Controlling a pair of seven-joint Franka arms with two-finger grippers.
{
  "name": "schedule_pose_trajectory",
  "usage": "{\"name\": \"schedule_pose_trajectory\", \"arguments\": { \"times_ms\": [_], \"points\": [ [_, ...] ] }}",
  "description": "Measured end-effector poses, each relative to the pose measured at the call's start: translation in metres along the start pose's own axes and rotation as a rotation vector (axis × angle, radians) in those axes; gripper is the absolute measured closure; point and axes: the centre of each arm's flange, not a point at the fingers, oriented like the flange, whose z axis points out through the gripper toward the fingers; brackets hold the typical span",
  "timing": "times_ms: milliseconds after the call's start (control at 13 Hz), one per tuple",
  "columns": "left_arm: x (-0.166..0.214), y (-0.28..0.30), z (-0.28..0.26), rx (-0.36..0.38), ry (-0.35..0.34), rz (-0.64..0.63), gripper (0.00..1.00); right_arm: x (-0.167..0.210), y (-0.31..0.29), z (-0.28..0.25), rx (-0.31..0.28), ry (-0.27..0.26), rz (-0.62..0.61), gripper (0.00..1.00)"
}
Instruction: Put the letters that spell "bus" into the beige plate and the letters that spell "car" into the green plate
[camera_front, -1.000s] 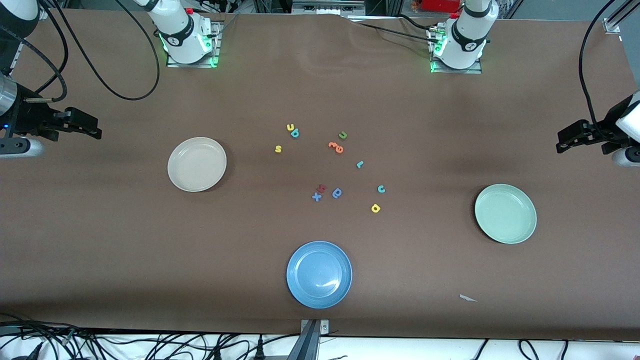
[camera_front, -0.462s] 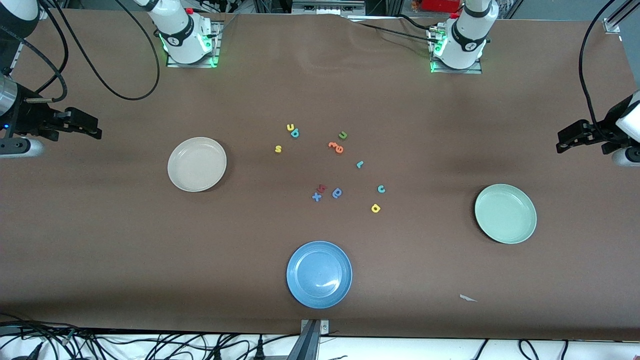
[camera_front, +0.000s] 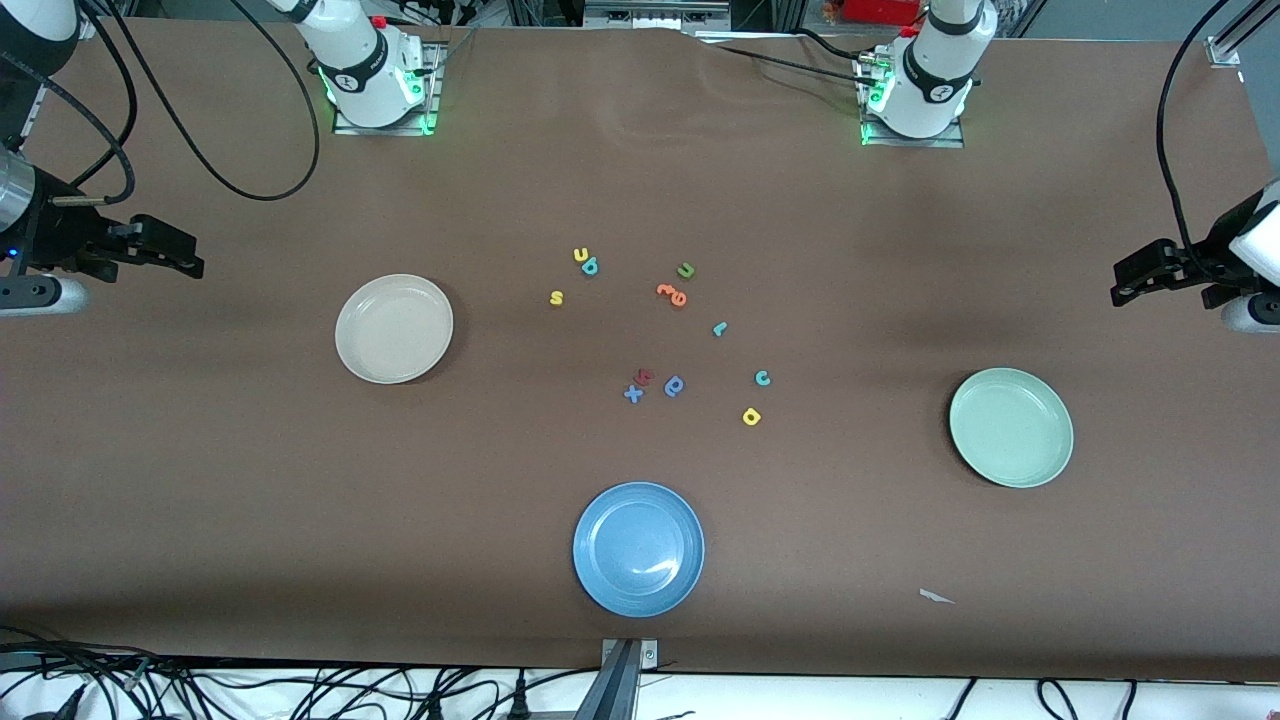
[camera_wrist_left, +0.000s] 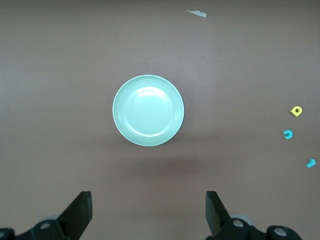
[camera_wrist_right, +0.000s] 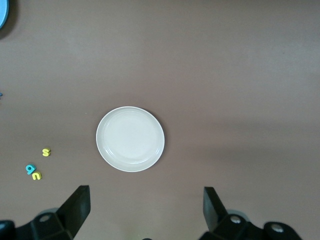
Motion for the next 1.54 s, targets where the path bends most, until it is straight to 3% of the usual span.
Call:
{"name": "schedule_pose_trajectory", "arguments": {
  "times_ms": [385,615,923,1154,1538],
  "points": [
    [0.004,0.016,0.006,-0.002,-0.010,0.026,0.00,0.001,-0.003,-0.001,-0.001,0.007,-0.005,0.00],
    [0.019,0.063,0.031,-0.003,-0.024,0.048,0.00,0.025,-0.002,0.036,-0.001,-0.019,-0.004,0.00],
    [0.051,0.160,0.103,-0.009,-0.013,0.034,0.00,0.041,-0.017,0.065,-0.001,-0.046,-0.025,0.00],
    [0.067,0.224,0.170,-0.063,-0.014,0.008,0.00,0.036,-0.083,0.064,-0.013,-0.041,0.003,0.00],
    [0.062,0.297,0.252,-0.054,-0.052,-0.035,0.00,0.039,-0.125,0.090,-0.023,-0.069,-0.034,0.00]
  ]
}}
